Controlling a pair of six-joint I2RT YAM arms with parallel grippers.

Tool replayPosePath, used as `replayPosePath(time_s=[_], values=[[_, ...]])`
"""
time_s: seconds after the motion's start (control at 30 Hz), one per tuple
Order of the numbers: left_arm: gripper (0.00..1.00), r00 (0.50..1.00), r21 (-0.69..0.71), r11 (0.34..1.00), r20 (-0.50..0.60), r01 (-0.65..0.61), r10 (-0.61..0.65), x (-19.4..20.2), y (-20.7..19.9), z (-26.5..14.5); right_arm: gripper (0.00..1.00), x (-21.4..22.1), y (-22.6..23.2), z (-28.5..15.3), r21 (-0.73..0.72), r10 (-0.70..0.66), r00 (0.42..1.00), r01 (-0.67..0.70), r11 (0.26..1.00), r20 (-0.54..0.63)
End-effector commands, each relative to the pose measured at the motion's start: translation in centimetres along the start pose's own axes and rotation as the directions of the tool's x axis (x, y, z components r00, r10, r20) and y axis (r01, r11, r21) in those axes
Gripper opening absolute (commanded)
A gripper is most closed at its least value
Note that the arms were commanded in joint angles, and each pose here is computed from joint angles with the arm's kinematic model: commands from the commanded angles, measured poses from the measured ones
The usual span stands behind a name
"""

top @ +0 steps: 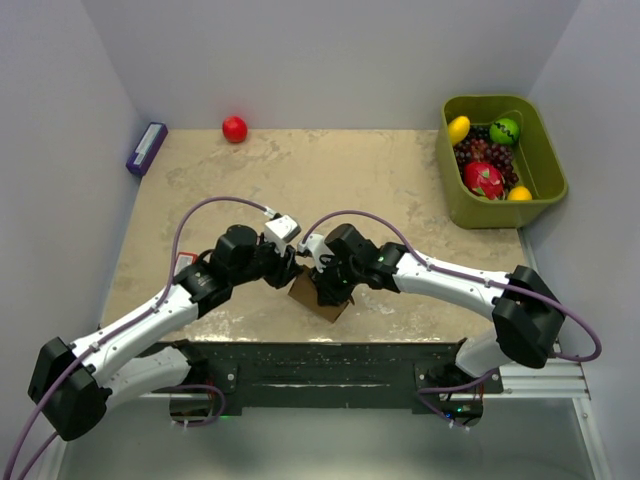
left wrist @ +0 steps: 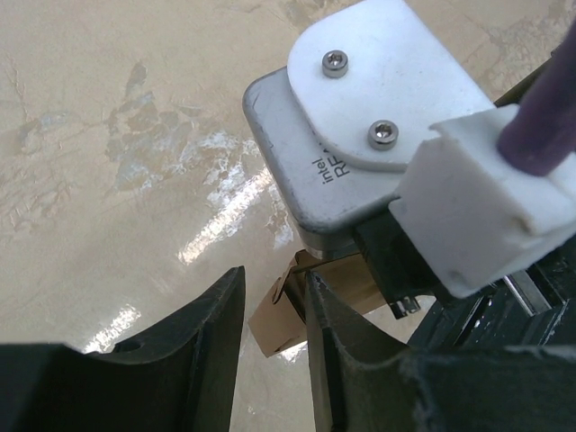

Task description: Fold the paper box

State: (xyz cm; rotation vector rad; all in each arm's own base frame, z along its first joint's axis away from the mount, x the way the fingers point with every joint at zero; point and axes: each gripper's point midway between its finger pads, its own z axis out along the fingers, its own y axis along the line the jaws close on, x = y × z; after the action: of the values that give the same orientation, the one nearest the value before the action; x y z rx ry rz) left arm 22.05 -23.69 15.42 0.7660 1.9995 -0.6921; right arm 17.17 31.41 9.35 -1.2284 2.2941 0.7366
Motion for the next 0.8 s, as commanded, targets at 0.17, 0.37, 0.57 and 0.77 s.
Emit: replayPosePath(time_s=[0.17,0.37,0.57,0.77], values=[[0.38,0.996,0.032,0.999,0.079,-0.038,0.035,-2.64,-0.65,-0.04,0.03,-2.07,0.75,-0.91,-0.037,-0.024,0.998,0.026,0.999,0.053],[0.35,0.995,0.054,0.998,0.097,-0.035,0.03,-2.91,-1.06,-0.01,0.03,-1.99,0.86,-0.86,-0.042,-0.028,0.998,0.03,0.999,0.05],[0.29,0.996,0.065,0.997,0.084,-0.035,0.029,-2.45,-1.21,0.05,0.03,-1.98,0.87,-0.91,-0.042,-0.028,0.998,0.03,0.999,0.05],[0.25,0.997,0.06,0.998,0.071,-0.033,0.029,-2.13,-1.08,0.09,0.03,-1.92,0.76,-0.89,-0.036,-0.027,0.998,0.029,0.999,0.048]])
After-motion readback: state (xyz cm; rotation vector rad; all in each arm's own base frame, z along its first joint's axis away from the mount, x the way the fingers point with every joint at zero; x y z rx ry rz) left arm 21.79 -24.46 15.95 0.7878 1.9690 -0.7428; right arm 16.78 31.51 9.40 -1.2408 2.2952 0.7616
